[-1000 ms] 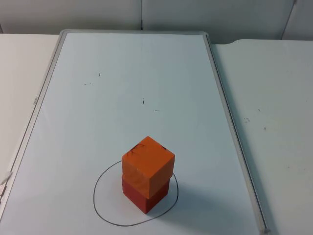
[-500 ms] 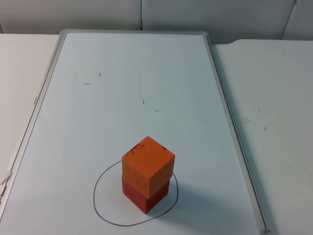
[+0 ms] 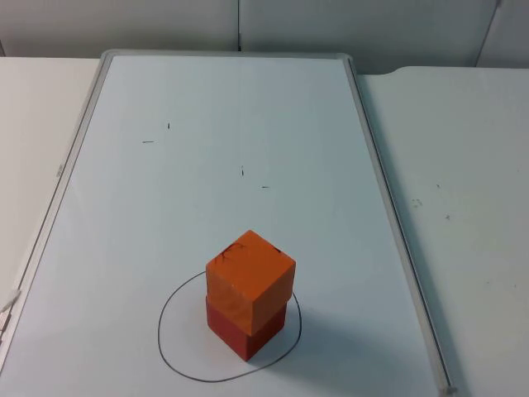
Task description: Pick up one cube with the left hand and another cube with the right hand. First place the cube in the right hand at the target position, then stack the cube in the left hand on top.
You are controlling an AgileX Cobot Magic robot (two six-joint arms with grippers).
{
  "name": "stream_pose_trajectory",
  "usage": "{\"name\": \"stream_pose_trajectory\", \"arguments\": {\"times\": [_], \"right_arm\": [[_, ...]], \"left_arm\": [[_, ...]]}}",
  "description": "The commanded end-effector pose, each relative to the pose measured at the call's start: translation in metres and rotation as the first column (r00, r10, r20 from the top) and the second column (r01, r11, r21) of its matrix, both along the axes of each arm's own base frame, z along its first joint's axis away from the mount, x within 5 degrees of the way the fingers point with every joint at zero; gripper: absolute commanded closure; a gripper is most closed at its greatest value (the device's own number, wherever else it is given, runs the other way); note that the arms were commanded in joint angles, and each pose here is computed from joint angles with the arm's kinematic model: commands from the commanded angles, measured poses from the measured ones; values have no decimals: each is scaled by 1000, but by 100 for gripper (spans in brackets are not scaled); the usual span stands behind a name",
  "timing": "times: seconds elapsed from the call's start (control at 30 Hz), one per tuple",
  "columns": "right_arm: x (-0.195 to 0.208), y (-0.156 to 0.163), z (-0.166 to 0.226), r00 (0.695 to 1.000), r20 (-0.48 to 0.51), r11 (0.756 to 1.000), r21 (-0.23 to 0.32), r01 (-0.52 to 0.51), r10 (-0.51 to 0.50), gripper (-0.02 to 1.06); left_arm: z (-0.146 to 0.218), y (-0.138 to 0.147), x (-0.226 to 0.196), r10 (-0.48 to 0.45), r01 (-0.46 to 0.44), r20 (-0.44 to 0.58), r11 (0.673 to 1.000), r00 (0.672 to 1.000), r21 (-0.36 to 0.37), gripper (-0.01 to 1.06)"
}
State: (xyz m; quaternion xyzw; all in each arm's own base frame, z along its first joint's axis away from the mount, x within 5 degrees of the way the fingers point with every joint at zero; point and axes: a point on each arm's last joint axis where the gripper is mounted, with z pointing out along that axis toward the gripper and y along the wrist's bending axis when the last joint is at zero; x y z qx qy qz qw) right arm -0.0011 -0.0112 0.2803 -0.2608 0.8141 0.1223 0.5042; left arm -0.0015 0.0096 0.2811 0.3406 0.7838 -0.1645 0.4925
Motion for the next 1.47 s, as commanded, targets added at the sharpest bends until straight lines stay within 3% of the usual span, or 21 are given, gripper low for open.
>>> {"name": "stream_pose_trajectory", "arguments": {"times": [0.0, 0.03, 0.07, 0.2, 0.23, 0.33, 0.47, 0.7, 0.8, 0.83, 0.97, 1.03, 1.3, 1.43], "right_arm": [[0, 0, -2, 992, 6, 992, 0, 126, -126, 0], [-1, 1, -2, 981, 6, 981, 0, 193, -193, 0], [-1, 1, -2, 981, 6, 981, 0, 193, -193, 0], [-3, 1, -2, 910, 6, 910, 0, 415, -415, 0], [-3, 1, -2, 910, 6, 910, 0, 415, -415, 0], [-5, 2, -2, 847, 6, 847, 0, 531, -531, 0], [-5, 2, -2, 821, 6, 821, 0, 571, -571, 0], [-5, 2, -2, 818, 6, 818, 0, 576, -576, 0], [-5, 2, -2, 818, 6, 818, 0, 576, -576, 0], [-5, 2, -2, 818, 6, 818, 0, 576, -576, 0], [-5, 2, -2, 818, 6, 818, 0, 576, -576, 0], [-5, 2, -2, 818, 6, 818, 0, 576, -576, 0], [-5, 2, -2, 818, 6, 818, 0, 576, -576, 0], [-5, 2, -2, 818, 6, 818, 0, 576, -576, 0]], "left_arm": [[-1, -1, 0, 2, -2, 0, 1000, 1000, -8, 0], [-1, -1, 0, 2, -2, 0, 1000, 1000, -8, 0], [-1, -1, 0, 2, -2, 0, 1000, 1000, -8, 0], [-1, -1, 0, 18, -18, 0, 1000, 1000, -8, 0], [-1, -1, 0, 18, -18, 0, 1000, 1000, -8, 0], [-1, -1, 0, 84, -84, 0, 996, 996, -8, 0], [-1, -1, -1, 158, -158, 0, 987, 987, -8, 0], [-1, -2, -2, 303, -303, 0, 953, 953, -8, 0], [-1, -2, -3, 414, -414, 0, 910, 910, -8, 0], [-1, -2, -3, 414, -414, 0, 910, 910, -8, 0], [-1, -3, -4, 519, -519, 0, 855, 855, -8, 0], [-1, -3, -4, 537, -537, 0, 844, 844, -8, 0], [-1, -4, -5, 669, -669, 0, 743, 744, -8, 0], [-1, -4, -5, 699, -699, 0, 715, 715, -8, 0]]}}
